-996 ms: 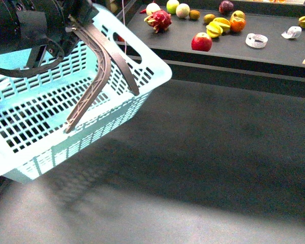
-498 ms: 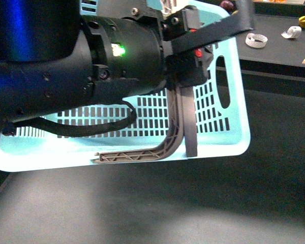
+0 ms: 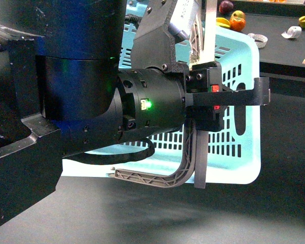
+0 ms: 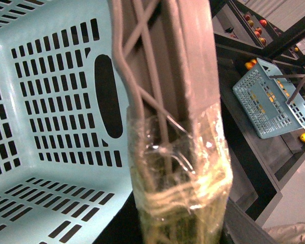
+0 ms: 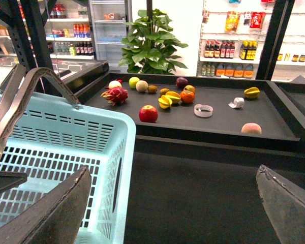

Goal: Pick mango with right arm and hold basket with left

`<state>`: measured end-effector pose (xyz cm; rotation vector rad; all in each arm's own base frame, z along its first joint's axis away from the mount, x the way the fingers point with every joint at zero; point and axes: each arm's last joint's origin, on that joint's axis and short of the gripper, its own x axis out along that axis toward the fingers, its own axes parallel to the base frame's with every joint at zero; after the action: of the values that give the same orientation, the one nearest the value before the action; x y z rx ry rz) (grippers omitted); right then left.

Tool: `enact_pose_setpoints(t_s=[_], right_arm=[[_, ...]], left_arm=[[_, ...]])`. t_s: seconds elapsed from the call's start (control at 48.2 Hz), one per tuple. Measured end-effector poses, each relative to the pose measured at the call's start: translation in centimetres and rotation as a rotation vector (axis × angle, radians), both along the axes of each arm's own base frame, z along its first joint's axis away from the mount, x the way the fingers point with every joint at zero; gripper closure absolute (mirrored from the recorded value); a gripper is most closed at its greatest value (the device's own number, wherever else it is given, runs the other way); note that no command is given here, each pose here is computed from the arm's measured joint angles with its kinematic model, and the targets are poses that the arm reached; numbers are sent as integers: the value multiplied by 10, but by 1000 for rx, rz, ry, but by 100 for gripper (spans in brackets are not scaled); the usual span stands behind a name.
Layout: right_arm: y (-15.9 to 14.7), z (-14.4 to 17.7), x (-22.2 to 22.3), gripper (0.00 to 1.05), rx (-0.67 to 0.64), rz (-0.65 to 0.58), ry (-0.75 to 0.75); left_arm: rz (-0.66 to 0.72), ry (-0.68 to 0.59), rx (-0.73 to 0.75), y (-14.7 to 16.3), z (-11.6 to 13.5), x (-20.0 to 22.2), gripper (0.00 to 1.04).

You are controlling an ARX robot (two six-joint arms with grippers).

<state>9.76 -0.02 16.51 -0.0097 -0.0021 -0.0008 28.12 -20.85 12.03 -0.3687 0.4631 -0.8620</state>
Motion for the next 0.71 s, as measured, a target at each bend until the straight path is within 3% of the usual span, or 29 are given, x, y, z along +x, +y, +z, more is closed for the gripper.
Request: enact_pose_setpoints(t_s=[0.705], right_arm=[[0,0,0,8,0,0,0]], left_arm=[[14,-25,4,-2,2,0,89]])
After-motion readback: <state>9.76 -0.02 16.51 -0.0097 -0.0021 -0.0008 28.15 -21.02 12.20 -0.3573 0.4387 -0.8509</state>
